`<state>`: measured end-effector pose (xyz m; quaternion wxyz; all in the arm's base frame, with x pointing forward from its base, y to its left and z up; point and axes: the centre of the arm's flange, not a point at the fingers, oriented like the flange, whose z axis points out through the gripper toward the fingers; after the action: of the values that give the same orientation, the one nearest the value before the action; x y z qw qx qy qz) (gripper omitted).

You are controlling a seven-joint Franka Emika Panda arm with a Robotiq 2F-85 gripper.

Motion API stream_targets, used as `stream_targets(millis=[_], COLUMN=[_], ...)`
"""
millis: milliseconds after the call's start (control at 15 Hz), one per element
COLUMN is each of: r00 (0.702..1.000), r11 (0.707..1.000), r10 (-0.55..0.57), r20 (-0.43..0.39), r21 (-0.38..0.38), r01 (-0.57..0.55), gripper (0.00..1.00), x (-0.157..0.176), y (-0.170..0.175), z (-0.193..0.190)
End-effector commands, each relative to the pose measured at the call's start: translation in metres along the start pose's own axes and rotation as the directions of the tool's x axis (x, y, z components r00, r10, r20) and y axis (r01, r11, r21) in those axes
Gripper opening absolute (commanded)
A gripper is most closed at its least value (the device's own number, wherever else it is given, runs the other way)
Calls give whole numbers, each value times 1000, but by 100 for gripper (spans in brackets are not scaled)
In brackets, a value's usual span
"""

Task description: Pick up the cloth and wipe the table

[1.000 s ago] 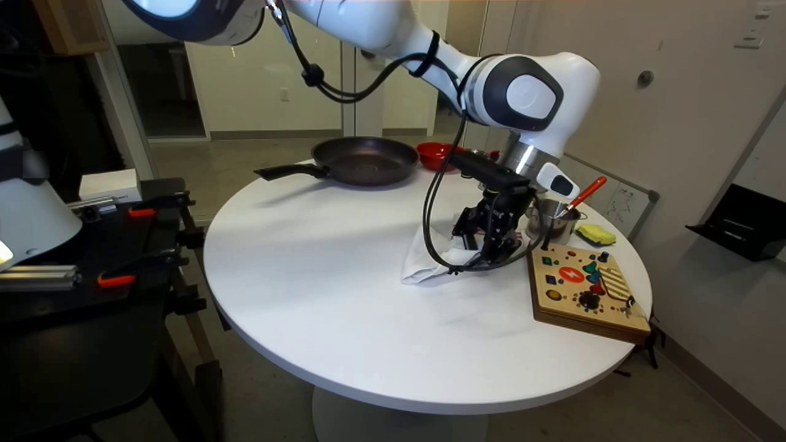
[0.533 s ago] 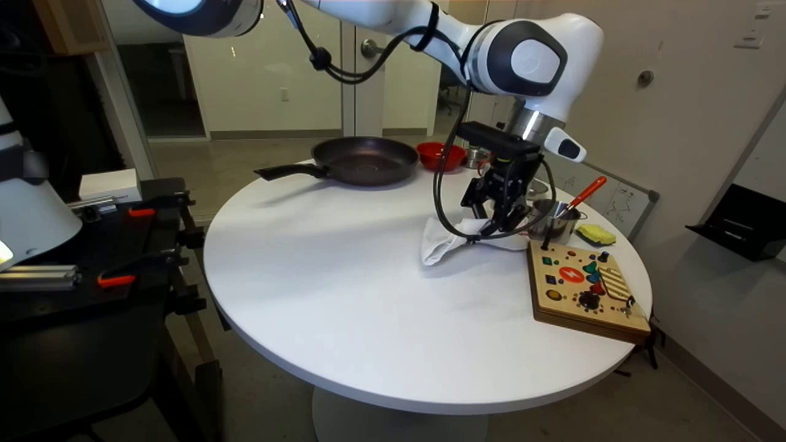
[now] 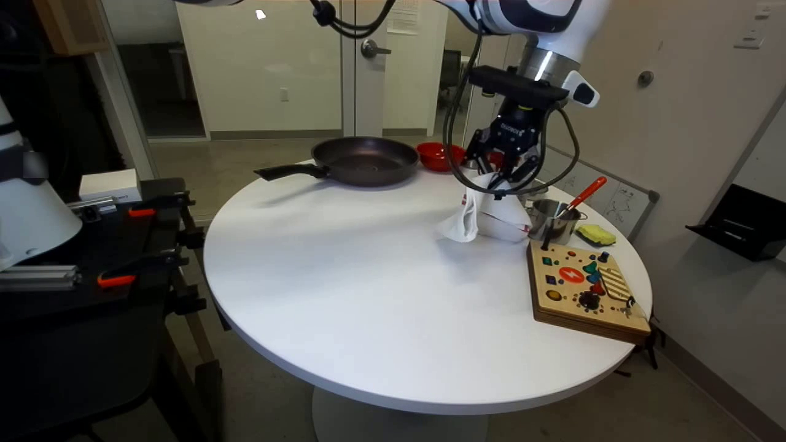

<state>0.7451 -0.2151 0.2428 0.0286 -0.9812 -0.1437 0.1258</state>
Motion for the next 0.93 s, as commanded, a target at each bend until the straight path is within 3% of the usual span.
stream_targets(millis=[0,533,867], r00=[995,973,941], r11=[989,960,928], r10=[-99,-224,-317], r20=[-13,-62,-117], r21=[108,158,166], r01=[100,231,334], gripper=[2,2,2], x=[-33,-71,-89], y=[5,21,9], z=[-22,-30,-30])
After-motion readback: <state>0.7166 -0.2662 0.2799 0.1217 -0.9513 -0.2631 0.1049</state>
